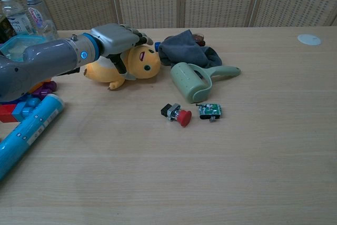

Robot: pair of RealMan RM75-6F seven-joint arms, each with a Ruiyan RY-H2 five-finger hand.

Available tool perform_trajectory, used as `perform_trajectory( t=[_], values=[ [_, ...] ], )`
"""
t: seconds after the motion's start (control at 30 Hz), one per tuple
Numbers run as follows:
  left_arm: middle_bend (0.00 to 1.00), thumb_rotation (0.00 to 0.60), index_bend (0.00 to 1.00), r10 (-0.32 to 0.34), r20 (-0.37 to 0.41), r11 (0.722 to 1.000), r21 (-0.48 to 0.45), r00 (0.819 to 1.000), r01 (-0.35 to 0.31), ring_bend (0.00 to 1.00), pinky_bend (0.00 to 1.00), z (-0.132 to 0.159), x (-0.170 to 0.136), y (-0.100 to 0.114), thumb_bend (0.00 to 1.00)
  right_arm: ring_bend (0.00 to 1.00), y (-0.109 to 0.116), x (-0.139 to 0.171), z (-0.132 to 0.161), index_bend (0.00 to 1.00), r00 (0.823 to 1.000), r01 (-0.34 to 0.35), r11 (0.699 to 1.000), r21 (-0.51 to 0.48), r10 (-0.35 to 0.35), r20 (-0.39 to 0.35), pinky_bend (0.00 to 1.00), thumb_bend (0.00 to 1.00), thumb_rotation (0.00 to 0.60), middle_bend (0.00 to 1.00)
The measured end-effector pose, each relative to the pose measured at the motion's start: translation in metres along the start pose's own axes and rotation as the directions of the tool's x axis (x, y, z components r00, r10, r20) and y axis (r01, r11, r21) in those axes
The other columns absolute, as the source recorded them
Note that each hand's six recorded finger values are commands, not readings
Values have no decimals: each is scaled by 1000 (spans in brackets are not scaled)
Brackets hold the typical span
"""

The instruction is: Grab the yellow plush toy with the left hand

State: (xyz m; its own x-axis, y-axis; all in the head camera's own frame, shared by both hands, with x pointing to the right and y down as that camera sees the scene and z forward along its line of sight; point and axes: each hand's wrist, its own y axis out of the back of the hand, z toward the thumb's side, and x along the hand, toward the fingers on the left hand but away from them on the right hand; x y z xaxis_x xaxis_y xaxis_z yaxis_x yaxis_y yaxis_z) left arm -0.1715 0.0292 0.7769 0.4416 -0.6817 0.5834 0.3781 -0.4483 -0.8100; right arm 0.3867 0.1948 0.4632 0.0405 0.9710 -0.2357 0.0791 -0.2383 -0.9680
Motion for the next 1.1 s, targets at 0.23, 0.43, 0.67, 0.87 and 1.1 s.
perform_trajectory(
  t=[0.23, 0.43, 0.67, 0.87, 1.1],
  values=[
    [56, 600, 193, -22, -21, 999, -28, 1000, 22, 20, 97, -5, -1, -14, 278, 0, 2, 2, 1, 0, 1000, 2, 1000, -9, -2, 3, 0, 148, 543, 0],
    [380, 600, 534, 21, -36, 997, -75, 999, -23, 330, 487, -10, -3, -11, 383, 0, 2, 2, 3, 0, 1000, 6, 1000, -8, -6, 1, 0, 148, 545, 0],
    [414, 600, 568, 188, -50, 967, -163, 981, -194, 355, 521, -31, -15, 23, 374, 0, -4, 1, 5, 0, 1000, -2, 1000, -22, 2, -8, 0, 148, 543, 0],
    [401, 600, 535, 320, -57, 916, -237, 946, -325, 343, 505, -52, -39, 58, 355, 0, -15, -1, 3, 0, 1000, -20, 999, -44, 19, -21, 0, 149, 542, 0],
    [383, 600, 501, 406, -65, 838, -372, 912, -400, 314, 463, -63, -80, 106, 346, 0, -35, -5, 4, 0, 997, -64, 994, -86, 60, -44, 0, 148, 541, 0]
  ],
)
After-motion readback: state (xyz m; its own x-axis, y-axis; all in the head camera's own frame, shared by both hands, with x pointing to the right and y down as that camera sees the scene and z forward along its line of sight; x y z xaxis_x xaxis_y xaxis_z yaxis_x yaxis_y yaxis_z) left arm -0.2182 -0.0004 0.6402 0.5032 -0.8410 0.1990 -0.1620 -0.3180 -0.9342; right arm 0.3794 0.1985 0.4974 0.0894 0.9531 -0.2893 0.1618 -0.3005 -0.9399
